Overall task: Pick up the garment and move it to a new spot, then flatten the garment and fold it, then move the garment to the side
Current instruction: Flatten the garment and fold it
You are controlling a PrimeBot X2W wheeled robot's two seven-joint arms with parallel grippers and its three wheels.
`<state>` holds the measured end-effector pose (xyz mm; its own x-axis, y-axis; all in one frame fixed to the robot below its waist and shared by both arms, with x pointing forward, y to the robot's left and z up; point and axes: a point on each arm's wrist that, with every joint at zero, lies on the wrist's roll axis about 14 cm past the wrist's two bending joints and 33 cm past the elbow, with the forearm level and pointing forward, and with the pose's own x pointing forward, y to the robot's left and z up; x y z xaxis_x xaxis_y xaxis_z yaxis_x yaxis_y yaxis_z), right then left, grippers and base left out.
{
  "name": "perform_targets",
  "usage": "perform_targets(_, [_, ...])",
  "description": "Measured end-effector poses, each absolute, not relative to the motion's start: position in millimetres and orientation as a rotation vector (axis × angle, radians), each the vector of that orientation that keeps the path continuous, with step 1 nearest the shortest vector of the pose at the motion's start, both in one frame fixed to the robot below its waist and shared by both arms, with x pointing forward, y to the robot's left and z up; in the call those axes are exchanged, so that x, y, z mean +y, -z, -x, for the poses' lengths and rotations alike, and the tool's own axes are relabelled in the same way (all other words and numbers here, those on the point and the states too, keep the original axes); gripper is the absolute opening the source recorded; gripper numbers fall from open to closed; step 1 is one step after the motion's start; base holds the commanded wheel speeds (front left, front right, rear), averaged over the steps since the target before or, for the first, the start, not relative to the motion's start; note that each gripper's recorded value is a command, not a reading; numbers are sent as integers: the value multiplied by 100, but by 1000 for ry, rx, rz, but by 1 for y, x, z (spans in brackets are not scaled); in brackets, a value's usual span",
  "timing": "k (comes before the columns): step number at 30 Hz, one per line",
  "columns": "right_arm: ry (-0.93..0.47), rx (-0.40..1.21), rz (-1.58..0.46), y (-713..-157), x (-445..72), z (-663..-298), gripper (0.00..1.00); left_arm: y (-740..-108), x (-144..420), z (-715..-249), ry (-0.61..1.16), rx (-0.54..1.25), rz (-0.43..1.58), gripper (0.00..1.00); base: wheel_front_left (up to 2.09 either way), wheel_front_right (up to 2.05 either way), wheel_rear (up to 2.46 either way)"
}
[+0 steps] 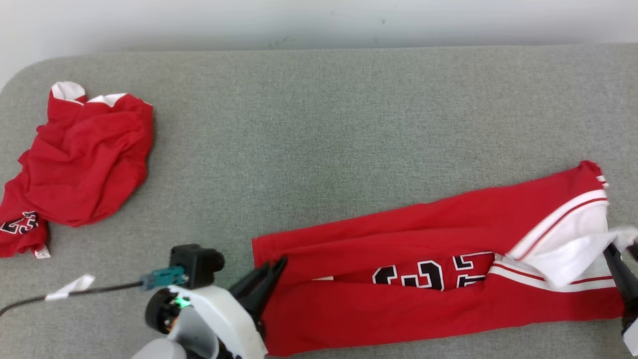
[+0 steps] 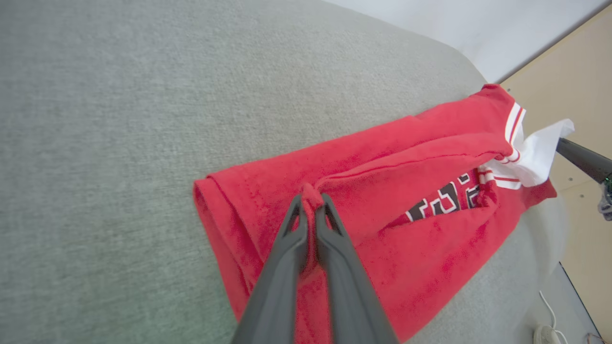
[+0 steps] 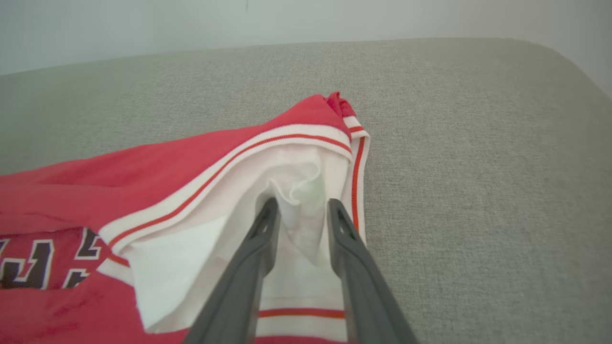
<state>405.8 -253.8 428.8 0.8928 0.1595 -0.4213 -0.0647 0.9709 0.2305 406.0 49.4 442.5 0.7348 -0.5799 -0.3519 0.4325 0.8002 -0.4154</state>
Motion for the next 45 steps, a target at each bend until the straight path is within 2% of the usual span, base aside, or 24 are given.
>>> perform_targets(5, [-60, 456, -207, -432, -276, -394, 100, -448, 70, -411, 493, 363, 229, 100, 0, 0, 0])
perform_targets(10, [-2, 397, -189, -457, -300, -394, 100, -476, 84, -414, 423, 139, 171, 100, 0, 0, 0])
perform_targets(16, [-26, 440, -166, -457, -285, -406, 100, -487, 93, -409, 350, 22, 80, 100, 0, 0, 0])
perform_targets(21, [-41, 546, -119, -432, -268, -416, 100, -506, 86, -406, 301, -63, 78, 100, 0, 0, 0])
perform_targets(30, [-5, 701, -61, -379, -263, -420, 100, -496, 104, -404, 187, -52, 87, 100, 0, 0, 0])
perform_targets(37, [15, 728, -53, -371, -267, -424, 100, -496, 115, -406, 155, -61, 80, 100, 0, 0, 0])
perform_targets(45, [-44, 833, -125, -356, -251, -425, 100, -491, 124, -406, 142, -52, 73, 100, 0, 0, 0])
